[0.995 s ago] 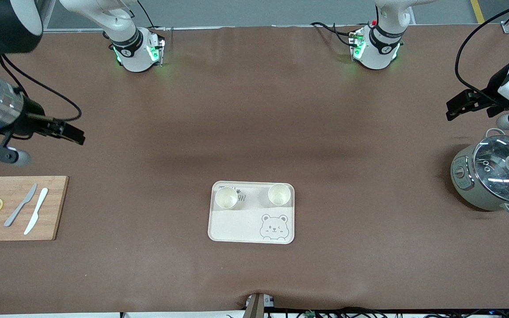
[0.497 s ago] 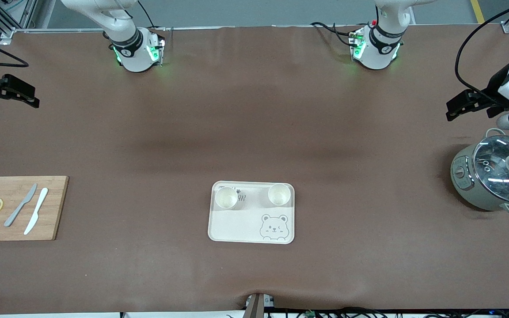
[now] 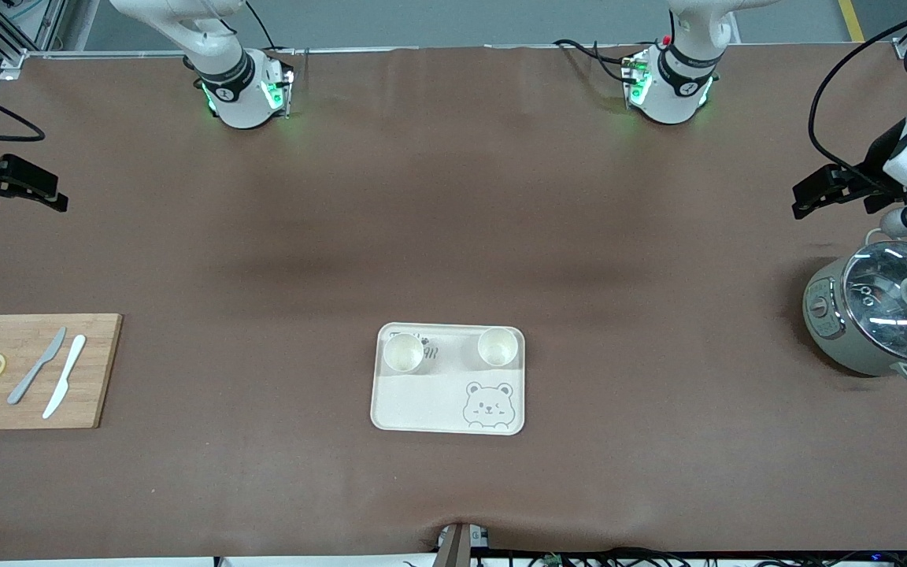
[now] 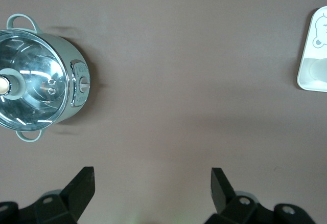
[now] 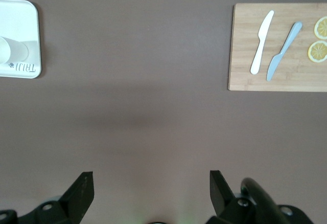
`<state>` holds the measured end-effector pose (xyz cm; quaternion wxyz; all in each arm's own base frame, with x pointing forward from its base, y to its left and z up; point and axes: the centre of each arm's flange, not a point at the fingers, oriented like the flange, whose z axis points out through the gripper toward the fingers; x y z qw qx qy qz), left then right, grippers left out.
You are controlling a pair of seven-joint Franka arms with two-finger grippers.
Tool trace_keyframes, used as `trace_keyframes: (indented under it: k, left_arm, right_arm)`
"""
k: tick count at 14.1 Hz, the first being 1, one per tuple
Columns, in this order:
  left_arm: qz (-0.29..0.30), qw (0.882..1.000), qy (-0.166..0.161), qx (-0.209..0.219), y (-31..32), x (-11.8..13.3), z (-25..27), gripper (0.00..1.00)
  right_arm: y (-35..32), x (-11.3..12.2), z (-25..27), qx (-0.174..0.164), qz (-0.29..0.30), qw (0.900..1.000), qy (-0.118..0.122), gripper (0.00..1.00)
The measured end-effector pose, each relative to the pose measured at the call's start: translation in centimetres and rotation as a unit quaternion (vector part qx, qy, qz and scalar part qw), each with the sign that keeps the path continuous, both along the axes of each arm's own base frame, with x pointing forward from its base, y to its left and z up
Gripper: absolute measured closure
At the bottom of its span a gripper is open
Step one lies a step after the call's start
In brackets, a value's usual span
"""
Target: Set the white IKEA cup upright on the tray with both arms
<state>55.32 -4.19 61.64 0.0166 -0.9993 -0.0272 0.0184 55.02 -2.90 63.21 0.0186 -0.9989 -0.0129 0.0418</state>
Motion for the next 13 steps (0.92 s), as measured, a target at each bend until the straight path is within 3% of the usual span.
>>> trace_keyframes:
  k: [4,7,8,11,13]
  left_arm:
    - [0.0,1.0,0.002,0.0,0.0,0.1,-0.2,0.0]
    - [-0.008,1.0,0.001,0.0,-0.8,0.0,-0.2,0.0]
    - [-0.013,1.0,0.0,0.0,-1.4,-0.1,-0.1,0.0]
    - [-0.013,1.0,-0.005,0.001,-1.4,-0.5,0.6,0.0]
    - [-0.005,1.0,-0.006,0.001,-0.5,-0.7,1.0,0.0]
  right_arm:
    - [0.0,-0.9,0.8,0.001,0.004,1.0,-0.007,0.0]
    - [-0.4,-1.1,5.1,-0.003,-0.001,0.998,-0.057,0.0]
    - [-0.4,-1.5,5.9,-0.003,-0.001,0.998,-0.057,0.0]
    - [-0.3,-2.3,5.5,-0.001,0.001,1.0,-0.024,0.0]
    - [0.2,-2.3,5.3,-0.001,0.007,1.0,-0.022,0.0]
